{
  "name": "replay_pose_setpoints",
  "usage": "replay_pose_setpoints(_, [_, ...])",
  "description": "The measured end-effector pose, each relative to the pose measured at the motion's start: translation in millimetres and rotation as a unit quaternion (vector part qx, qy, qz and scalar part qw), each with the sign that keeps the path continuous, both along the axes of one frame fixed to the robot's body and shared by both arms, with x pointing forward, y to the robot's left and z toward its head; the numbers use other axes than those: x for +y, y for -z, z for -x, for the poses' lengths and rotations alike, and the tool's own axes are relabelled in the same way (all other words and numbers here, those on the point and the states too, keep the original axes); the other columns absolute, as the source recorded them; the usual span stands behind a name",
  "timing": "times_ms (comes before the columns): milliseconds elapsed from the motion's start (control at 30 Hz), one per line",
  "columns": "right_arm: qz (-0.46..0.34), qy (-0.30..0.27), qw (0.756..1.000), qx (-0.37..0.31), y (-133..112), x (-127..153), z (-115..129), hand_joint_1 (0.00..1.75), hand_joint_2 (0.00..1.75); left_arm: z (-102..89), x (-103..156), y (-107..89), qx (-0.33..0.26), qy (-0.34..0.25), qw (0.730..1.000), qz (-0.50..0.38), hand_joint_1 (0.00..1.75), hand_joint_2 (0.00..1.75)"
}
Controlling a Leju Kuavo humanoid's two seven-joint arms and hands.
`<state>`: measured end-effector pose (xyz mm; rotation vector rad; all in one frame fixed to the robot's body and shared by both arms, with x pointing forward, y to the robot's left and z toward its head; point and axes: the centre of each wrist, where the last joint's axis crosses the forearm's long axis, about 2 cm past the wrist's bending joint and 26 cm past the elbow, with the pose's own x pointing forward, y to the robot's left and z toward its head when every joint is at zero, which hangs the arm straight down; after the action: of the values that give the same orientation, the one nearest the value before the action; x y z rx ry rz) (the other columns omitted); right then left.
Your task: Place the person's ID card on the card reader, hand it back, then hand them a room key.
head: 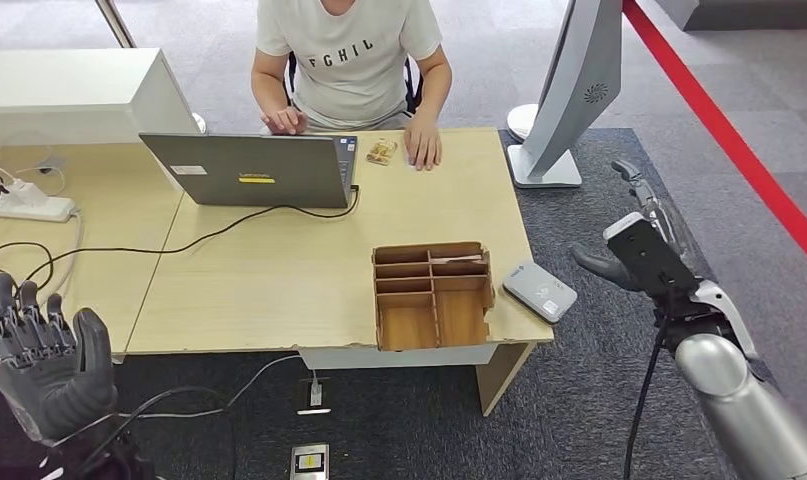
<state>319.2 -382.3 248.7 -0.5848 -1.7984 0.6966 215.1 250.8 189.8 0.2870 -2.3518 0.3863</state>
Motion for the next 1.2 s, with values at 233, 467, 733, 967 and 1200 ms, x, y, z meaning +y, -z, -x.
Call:
replay_pose_setpoints(233, [0.0, -0.011, 1.0, 0.0, 1.1, 9.8, 1.7, 0.0, 1.75, -17.9, -5.9, -16.7, -0.018, 0.027, 0.999, -0.001, 0.0, 1.75])
replay_pose_setpoints(467, [-0.008, -0.018, 1.0, -0.001, 1.8, 16.6, 2.8, 0.0, 1.75, -16.8, 4.4, -9.0, -0.002, 0.009, 1.0, -0.01, 0.0, 1.75])
replay_pose_setpoints(733, [-0.012, -0.036, 0.999, 0.007, 5.3, 25.2, 2.7, 0.0, 1.75, -17.7, 31.4, -10.2, 0.013, -0.053, 0.997, -0.05, 0.0, 1.75])
replay_pose_setpoints(967, [-0.009, -0.06, 0.998, 0.022, 9.7, 33.7, 3.1, 0.0, 1.75, -17.6, 54.0, -26.7, 0.008, -0.104, 0.991, -0.087, 0.0, 1.75])
replay_pose_setpoints(1200, [-0.004, -0.092, 0.995, 0.044, 18.2, 43.4, 2.9, 0.0, 1.75, -18.6, 59.8, -48.8, -0.018, -0.125, 0.985, -0.119, 0.0, 1.75])
